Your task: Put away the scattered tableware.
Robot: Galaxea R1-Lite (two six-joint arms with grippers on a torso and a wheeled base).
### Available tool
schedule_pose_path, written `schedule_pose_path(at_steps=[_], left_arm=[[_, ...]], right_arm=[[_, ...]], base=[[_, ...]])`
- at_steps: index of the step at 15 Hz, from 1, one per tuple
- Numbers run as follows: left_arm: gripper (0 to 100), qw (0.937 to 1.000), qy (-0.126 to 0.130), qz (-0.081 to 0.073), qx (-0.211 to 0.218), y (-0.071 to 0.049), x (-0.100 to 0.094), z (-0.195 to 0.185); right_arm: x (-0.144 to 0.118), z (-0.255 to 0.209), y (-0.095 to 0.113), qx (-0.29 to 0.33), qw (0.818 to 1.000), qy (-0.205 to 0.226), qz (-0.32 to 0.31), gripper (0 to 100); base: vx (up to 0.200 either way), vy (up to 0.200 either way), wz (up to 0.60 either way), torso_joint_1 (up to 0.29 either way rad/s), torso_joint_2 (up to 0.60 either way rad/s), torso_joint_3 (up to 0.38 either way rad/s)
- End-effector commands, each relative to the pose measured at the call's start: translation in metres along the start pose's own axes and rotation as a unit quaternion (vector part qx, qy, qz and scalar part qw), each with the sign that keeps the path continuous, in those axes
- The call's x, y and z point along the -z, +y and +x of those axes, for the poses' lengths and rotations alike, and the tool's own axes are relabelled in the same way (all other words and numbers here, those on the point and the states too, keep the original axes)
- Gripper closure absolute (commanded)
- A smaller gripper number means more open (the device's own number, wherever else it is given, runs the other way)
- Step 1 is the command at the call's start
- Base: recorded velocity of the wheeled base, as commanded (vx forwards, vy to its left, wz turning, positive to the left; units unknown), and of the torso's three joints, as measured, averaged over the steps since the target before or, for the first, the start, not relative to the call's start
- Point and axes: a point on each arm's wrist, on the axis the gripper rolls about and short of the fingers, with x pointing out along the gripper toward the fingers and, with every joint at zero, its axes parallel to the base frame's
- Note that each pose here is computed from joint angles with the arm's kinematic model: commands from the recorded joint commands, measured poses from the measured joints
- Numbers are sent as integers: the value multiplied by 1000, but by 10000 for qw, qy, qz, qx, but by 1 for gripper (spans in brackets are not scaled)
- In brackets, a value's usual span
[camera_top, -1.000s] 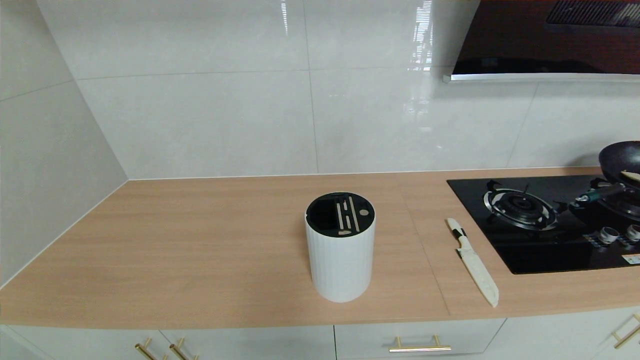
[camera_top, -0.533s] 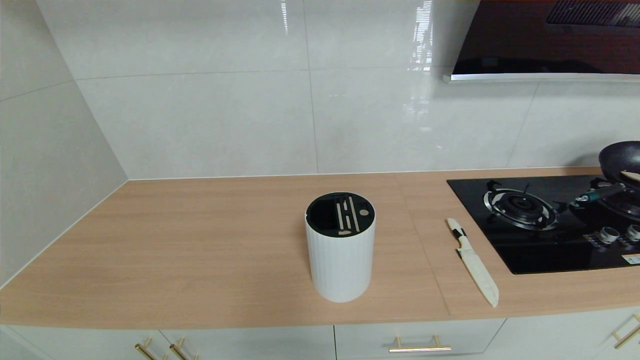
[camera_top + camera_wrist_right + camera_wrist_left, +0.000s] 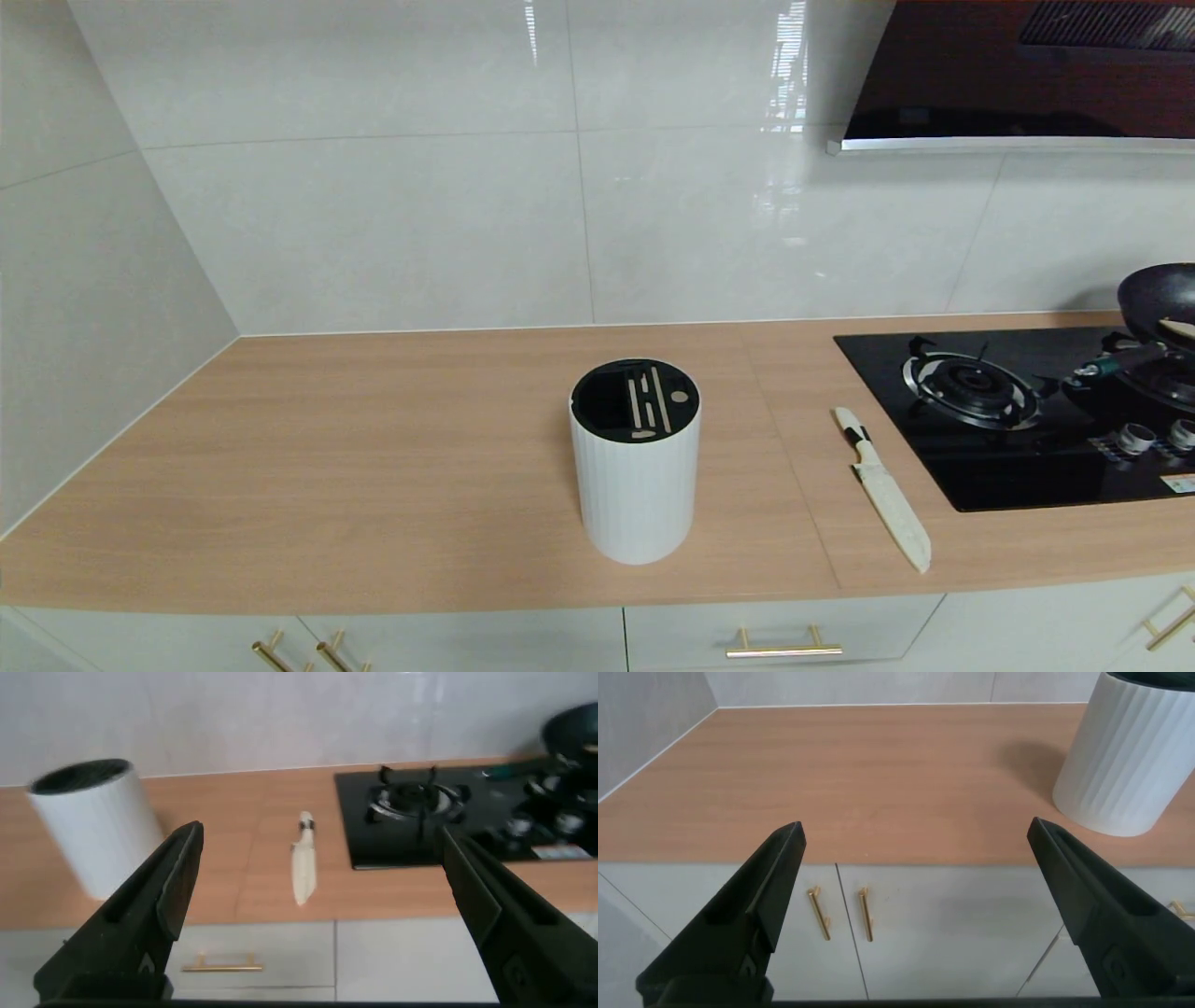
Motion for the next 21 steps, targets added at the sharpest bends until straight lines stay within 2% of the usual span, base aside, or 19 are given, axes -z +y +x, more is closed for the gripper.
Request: schedule_pose_path(at_steps=[1,2,4,5,8,11,12,14,21], left_arm=[[0,10000,0,-4,-3,0,0,0],[0,10000,0,-4,-3,0,0,0],[0,10000,0,-4,-3,0,0,0],[0,10000,0,-4,-3,0,0,0],[0,10000,0,-12,-3,0,0,0],[0,10000,0,-4,-3,0,0,0],[0,10000,0,-4,-3,0,0,0],[0,10000,0,4,-3,0,0,0],[0,10000,0,11,-3,0,0,0]], right_arm=[[-34,51,2,-381,9934,1082,81,0],[-54,85,4,-612,9876,1441,121,0],[-71,135,6,-778,9796,1849,144,0],[-73,162,7,-775,9747,2090,167,0],[-59,234,8,-699,9572,2801,217,0],[-30,296,13,-675,9396,3353,139,0],[-23,303,14,-648,9359,3461,111,0],[9,326,18,-393,9221,3847,-151,0],[97,375,8,-194,9229,3837,-261,0]], base=[[0,0,0,0,0,0],[0,0,0,0,0,0],[0,0,0,0,0,0],[0,0,0,0,0,0],[0,0,0,0,0,0],[0,0,0,0,0,0],[0,0,0,0,0,0],[0,0,0,0,0,0],[0,0,0,0,0,0]])
